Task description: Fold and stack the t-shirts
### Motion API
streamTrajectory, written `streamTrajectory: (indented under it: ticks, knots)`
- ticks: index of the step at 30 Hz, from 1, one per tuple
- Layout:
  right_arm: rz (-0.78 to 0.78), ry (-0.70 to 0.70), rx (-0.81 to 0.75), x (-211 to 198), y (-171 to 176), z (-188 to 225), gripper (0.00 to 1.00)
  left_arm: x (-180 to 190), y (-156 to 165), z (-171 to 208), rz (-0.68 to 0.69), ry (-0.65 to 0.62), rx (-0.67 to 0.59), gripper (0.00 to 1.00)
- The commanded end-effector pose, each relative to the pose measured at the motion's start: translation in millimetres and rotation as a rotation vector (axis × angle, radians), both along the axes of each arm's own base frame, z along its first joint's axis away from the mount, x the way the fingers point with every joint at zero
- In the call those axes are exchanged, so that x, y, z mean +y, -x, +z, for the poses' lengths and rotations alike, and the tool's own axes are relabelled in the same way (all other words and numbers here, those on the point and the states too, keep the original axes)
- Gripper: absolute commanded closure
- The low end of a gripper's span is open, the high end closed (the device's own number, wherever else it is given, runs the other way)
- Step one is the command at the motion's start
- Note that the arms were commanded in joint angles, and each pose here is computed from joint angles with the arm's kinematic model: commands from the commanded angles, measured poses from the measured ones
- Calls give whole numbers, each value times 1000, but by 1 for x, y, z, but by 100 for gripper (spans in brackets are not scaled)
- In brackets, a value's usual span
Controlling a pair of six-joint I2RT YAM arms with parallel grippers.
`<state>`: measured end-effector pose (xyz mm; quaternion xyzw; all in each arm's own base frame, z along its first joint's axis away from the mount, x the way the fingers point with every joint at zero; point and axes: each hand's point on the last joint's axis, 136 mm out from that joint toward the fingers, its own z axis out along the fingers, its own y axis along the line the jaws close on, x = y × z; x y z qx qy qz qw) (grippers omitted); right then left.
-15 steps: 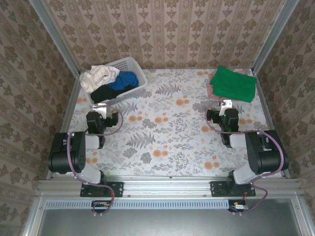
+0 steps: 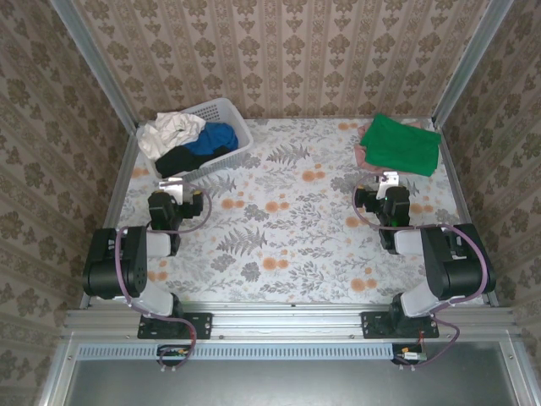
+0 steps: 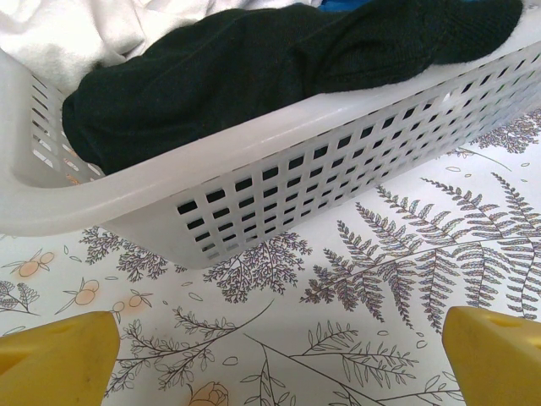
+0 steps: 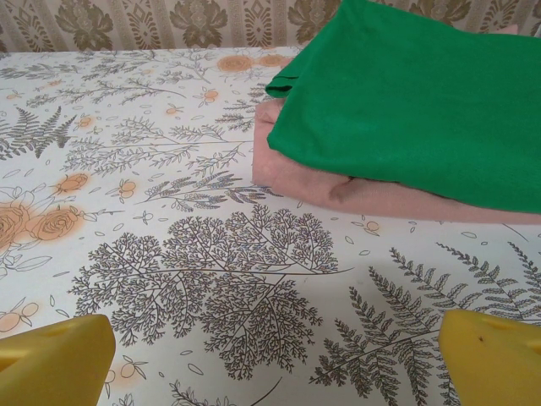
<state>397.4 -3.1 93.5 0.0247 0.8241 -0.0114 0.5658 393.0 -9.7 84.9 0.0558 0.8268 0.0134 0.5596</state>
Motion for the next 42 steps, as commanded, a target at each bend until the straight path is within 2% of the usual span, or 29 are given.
streamTrajectory:
  ticks: [1,23,25,28,30,31,34,35,37,39,40,42]
  knots:
    - [14,-3,-14,1,-3,4,0,-2,-6,9,-15,0,-28,0]
    - [-6,-2,-12,-2,-4,7,0,-1,-7,10,-15,2,-31,0]
    - [-8,9,11,-1,-5,17,0,0,-6,16,5,-14,-26,0]
    - [33,-1,36,9,-3,57,0,-7,5,49,47,-74,-8,0]
    - [92,-80,5,24,0,85,0,-8,13,83,108,-6,11,0]
    - [86,-153,-6,27,3,96,0,-9,17,103,136,84,5,0]
    - [-159,-394,32,2,15,96,0,-14,27,143,177,339,3,0]
    - [-141,-454,49,6,16,96,0,-26,24,153,110,397,-4,0]
    - [98,-477,71,42,11,107,0,-59,14,159,-56,422,42,0]
    - [170,-477,125,62,10,109,0,-88,-1,160,-146,320,136,0]
    - [189,-477,148,69,9,107,0,-107,-7,156,-213,212,174,0]
    - [220,-476,179,79,8,103,0,-125,-22,143,-247,17,237,0]
